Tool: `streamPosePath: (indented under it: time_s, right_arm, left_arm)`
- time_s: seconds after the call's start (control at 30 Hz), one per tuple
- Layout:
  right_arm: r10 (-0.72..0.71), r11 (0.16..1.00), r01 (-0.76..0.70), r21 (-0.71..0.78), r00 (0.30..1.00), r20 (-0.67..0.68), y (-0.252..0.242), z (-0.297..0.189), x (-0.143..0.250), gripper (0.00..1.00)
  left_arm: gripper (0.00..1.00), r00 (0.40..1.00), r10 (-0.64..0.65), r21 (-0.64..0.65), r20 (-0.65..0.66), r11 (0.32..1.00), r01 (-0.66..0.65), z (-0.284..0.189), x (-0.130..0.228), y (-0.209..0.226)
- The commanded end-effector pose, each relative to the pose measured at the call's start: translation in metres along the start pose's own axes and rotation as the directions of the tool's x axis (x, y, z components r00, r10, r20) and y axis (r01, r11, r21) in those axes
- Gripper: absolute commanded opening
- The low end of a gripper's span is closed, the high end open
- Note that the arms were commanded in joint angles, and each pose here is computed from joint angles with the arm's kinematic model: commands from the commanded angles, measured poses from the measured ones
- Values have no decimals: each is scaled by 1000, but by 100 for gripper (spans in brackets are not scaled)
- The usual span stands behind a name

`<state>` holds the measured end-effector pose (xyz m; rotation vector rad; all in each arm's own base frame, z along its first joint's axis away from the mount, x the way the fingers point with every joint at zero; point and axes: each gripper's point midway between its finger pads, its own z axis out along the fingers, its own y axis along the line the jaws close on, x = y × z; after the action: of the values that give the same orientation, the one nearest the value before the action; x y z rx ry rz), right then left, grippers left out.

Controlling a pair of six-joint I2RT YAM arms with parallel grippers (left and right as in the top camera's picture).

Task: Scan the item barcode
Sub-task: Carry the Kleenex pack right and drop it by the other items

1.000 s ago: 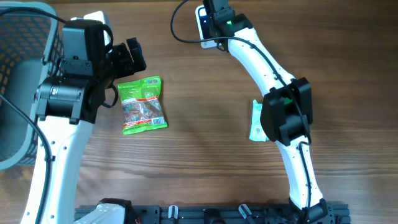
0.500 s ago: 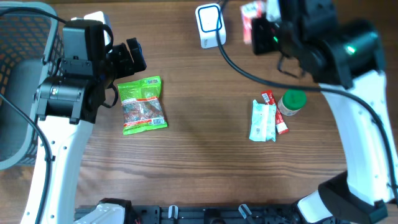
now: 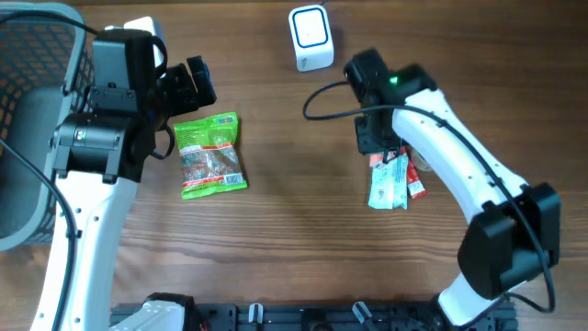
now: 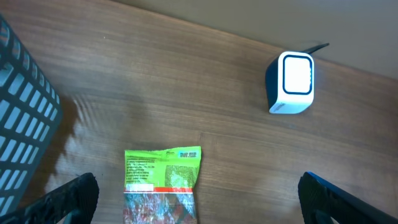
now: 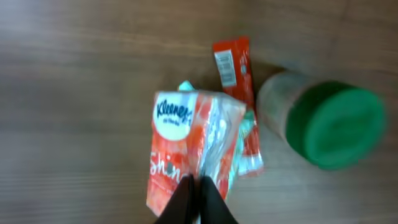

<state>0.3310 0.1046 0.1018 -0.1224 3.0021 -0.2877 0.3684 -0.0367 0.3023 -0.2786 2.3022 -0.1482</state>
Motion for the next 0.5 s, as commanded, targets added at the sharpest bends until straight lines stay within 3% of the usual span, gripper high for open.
streamPosePath:
  time_s: [0.0, 0.03, 0.07, 0.13, 0.17, 0.23, 0.33, 0.47]
  right_arm:
    - [55, 997, -54, 49, 998, -24, -20, 39, 14, 5]
    - [64, 997, -62, 52, 998, -29, -23, 47, 17, 5]
    - [75, 996, -73, 53, 997, -32, -25, 56, 21, 15]
    - [81, 995, -80, 52, 996, -27, -29, 64, 22, 46]
    - [70, 996, -68, 49, 997, -26, -29, 64, 21, 51]
    - [36, 999, -36, 23, 999, 1, -26, 55, 11, 53]
    - [-1, 984, 16, -176, 997, 82, 2, 8, -18, 54]
    - [15, 839, 99, -535, 979, 205, 58, -66, -43, 56]
  left_arm:
    - [100, 1000, 13, -4, 11, 1000, -13, -2, -3, 0]
    - [100, 1000, 13, -4, 11, 1000, -13, -2, -3, 0]
    - [100, 1000, 13, -4, 11, 1000, -13, -2, -3, 0]
    - [100, 1000, 13, -4, 11, 1000, -13, -2, -3, 0]
    - [100, 1000, 13, -4, 11, 1000, -13, -2, -3, 0]
    - [100, 1000, 13, -4, 11, 1000, -13, -2, -3, 0]
    - [100, 1000, 13, -4, 11, 1000, -13, -2, -3, 0]
    - [100, 1000, 13, -4, 11, 1000, -13, -2, -3, 0]
